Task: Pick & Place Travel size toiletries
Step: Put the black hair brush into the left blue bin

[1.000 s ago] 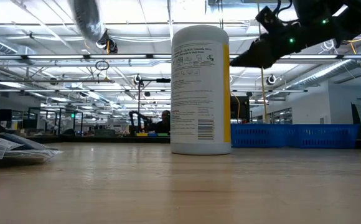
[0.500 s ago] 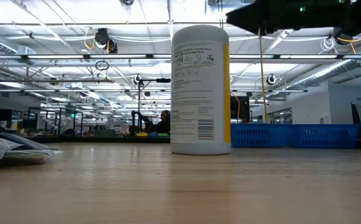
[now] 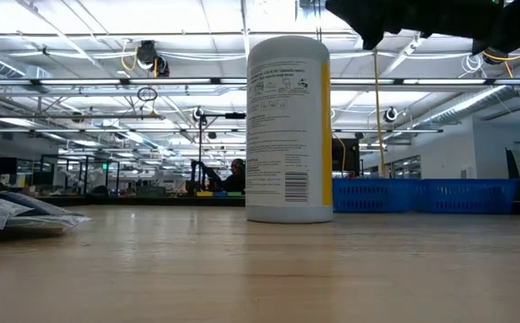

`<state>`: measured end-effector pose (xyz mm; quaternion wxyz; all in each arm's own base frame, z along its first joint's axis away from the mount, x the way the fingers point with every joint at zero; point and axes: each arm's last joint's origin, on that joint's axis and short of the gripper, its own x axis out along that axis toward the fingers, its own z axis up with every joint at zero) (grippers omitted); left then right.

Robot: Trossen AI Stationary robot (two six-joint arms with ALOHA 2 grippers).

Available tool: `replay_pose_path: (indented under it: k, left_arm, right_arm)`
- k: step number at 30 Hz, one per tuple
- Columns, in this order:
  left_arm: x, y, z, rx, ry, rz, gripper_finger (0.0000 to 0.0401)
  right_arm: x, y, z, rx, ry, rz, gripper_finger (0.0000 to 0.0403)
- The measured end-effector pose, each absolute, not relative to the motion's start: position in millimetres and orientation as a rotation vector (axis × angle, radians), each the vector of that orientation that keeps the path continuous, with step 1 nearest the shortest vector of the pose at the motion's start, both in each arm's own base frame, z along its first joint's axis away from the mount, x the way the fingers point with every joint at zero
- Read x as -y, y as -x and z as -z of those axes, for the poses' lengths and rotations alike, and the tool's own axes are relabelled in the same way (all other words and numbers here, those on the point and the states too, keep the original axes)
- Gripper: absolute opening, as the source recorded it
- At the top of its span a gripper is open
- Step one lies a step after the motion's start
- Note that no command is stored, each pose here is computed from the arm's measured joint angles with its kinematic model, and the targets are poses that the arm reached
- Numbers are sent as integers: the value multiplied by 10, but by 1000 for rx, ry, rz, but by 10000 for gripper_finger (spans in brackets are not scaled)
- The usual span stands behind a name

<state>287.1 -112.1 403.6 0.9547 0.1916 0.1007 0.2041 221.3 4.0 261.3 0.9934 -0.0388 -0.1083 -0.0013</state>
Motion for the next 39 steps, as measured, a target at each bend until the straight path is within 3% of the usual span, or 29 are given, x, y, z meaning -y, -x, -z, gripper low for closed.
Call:
replay_pose_path:
  k: [7, 21, 35, 39]
  left_arm:
    - [1010, -3068, -4022, -151, -424, -253, 0]
    - [967, -3515, -3796, -74, -564, -177, 0]
    - [876, -3593, -3739, -81, -545, -153, 0]
    - [859, -3596, -3737, -85, -543, -155, 0]
  right_arm:
    - [-68, -2235, -2629, 262, 11, -104, 201]
    - [-116, -2346, -2552, 289, -120, -334, 201]
    - [-134, -2436, -2443, 277, -121, -382, 199]
    - [-134, -2445, -2436, 285, -118, -382, 178]
